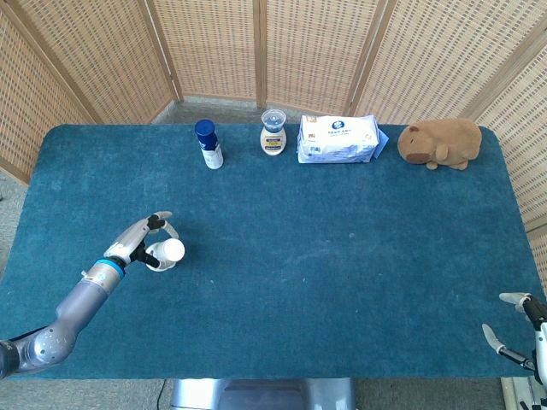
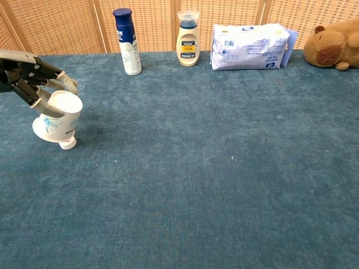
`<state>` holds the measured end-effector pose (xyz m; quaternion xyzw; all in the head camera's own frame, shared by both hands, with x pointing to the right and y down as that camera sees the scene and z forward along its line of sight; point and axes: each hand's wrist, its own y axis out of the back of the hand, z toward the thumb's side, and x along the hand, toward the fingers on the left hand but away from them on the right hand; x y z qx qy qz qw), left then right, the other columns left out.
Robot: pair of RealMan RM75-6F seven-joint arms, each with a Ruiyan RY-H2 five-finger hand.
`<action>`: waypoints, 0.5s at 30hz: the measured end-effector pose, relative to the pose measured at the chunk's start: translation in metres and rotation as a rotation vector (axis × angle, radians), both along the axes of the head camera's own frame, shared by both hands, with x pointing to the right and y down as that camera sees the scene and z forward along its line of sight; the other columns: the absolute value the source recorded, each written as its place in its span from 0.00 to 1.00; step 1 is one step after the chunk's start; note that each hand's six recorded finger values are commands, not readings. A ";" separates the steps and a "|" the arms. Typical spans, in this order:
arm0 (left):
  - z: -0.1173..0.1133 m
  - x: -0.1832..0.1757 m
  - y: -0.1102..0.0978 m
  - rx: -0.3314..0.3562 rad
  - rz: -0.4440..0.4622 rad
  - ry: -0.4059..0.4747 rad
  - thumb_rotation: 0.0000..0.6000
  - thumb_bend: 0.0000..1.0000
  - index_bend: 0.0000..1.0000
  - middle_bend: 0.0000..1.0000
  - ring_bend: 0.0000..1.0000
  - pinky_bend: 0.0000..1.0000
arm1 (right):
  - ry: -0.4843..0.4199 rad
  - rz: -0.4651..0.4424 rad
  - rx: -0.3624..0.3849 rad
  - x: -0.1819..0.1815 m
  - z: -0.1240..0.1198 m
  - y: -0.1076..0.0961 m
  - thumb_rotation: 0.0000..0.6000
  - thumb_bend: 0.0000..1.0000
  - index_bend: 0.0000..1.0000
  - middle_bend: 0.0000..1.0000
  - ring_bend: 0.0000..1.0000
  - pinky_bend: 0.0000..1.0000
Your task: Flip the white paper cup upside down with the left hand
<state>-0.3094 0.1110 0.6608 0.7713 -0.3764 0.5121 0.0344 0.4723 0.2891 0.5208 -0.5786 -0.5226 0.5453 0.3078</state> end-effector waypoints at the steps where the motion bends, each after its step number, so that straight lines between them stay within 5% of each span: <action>1: 0.002 0.000 0.001 -0.004 -0.015 0.015 0.98 0.22 0.48 0.10 0.00 0.15 | 0.001 0.000 0.001 0.000 -0.001 0.000 0.69 0.33 0.34 0.34 0.41 0.43; 15: 0.017 0.002 0.003 0.019 -0.031 0.091 0.99 0.20 0.47 0.10 0.00 0.15 | 0.011 0.008 -0.001 0.002 -0.004 0.002 0.69 0.33 0.34 0.34 0.41 0.43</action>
